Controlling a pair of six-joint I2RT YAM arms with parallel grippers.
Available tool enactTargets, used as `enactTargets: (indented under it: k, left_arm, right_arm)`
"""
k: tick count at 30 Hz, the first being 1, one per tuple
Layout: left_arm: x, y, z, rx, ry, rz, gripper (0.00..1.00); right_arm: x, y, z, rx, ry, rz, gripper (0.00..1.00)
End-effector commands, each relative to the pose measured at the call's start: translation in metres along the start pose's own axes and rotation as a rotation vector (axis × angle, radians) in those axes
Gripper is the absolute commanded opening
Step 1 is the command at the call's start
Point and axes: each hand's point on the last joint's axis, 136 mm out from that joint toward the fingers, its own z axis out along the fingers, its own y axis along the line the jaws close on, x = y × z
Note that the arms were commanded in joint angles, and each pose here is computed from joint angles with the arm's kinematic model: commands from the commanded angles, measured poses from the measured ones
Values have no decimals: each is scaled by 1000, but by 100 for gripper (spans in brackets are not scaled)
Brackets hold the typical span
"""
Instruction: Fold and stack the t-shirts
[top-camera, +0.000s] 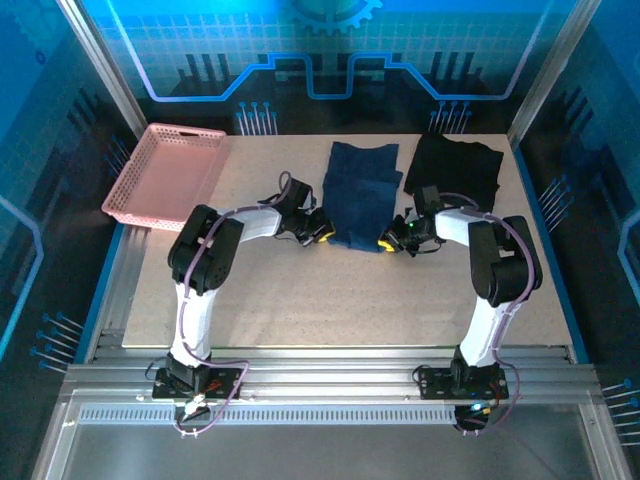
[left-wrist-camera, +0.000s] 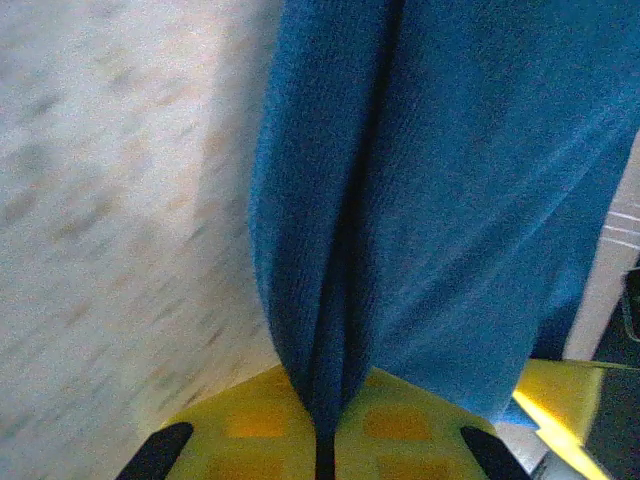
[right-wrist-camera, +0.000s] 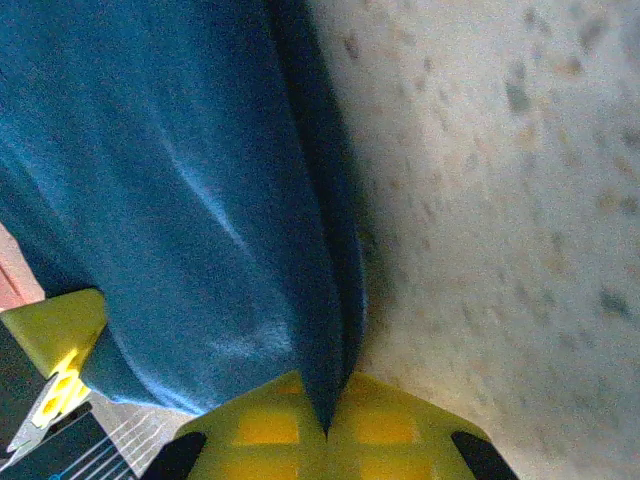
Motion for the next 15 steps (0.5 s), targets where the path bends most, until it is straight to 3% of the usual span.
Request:
enactTargets:
  k: [1, 5, 15]
  left_arm:
    - [23, 17, -37, -78, 6, 45, 0]
    - [59, 38, -56, -90, 26, 22, 0]
    - [188, 69, -93, -144, 76, 8, 0]
  right_arm:
    - [28, 0, -29, 24, 7, -30, 0]
    - [70, -7, -46, 33, 35, -45, 0]
    - [189, -65, -83, 102, 86, -64, 0]
